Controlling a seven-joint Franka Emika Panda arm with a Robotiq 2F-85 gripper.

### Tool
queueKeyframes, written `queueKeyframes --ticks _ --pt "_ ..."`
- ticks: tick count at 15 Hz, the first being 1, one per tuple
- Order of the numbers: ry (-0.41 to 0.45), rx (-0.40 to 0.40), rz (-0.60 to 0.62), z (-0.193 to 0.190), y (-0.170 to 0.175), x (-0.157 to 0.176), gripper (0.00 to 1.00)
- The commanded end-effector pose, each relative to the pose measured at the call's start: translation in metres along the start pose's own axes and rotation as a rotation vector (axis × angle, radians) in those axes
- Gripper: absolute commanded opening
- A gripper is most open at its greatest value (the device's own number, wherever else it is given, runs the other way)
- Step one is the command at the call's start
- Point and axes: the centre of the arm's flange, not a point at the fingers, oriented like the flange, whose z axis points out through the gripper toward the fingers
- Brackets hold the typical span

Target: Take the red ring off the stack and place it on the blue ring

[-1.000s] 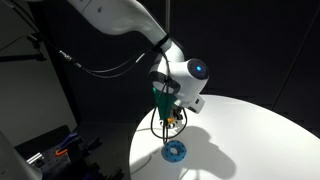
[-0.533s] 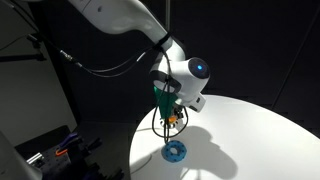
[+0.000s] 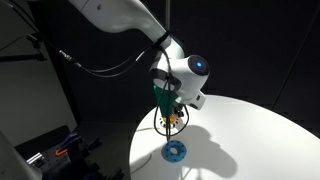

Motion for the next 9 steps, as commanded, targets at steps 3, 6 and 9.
queueKeyframes --ticks 3,6,9 --pt "0.035 -0.082 -0.073 -0.029 -0.024 -0.008 0.08" --pt "0.058 -0.110 -0.108 -0.044 -0.037 -0.010 0.08" --pt "0.083 -0.125 -0.137 -0.057 -0.051 -0.013 0.08"
